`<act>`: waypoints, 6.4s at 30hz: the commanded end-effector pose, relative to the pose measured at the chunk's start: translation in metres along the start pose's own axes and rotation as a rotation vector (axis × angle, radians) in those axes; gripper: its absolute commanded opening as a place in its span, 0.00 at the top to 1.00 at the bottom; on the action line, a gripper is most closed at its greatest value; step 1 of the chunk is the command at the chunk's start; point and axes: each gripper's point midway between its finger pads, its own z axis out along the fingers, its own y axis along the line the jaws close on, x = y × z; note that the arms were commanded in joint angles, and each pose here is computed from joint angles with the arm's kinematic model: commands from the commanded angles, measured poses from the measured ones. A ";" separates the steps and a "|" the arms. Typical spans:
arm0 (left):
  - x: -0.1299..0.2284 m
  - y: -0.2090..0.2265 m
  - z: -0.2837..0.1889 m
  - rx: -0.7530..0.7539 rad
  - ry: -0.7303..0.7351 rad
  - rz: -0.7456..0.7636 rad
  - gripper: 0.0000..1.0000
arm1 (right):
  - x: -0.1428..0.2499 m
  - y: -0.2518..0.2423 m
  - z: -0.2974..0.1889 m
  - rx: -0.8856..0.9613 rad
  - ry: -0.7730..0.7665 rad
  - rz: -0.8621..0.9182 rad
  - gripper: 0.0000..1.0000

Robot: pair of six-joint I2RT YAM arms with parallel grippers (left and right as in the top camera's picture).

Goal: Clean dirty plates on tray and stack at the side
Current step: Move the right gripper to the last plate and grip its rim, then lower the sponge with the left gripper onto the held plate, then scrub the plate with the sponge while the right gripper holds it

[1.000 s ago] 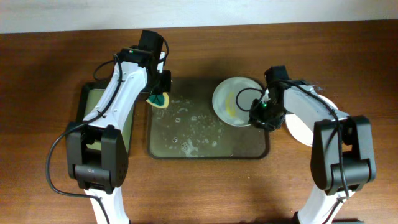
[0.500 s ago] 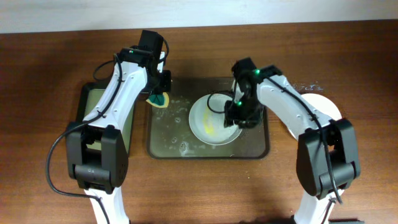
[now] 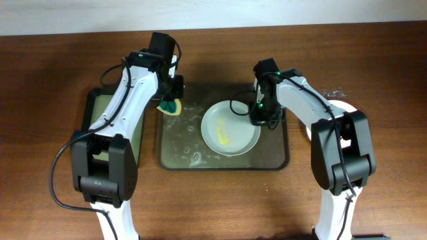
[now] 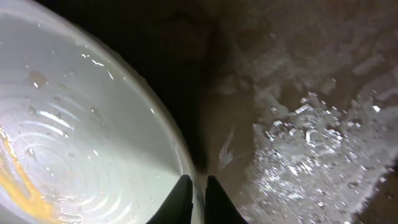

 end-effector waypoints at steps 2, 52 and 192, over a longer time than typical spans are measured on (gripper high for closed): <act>-0.005 -0.003 -0.004 0.014 -0.015 -0.012 1.00 | 0.011 0.014 0.016 -0.102 0.073 0.163 0.96; 0.065 -0.092 0.089 0.154 0.135 0.522 1.00 | 0.021 0.042 0.041 -0.264 0.088 0.250 0.96; -0.041 -0.065 0.063 -0.024 -0.110 0.258 1.00 | 0.008 0.030 0.031 -0.312 0.055 0.188 0.96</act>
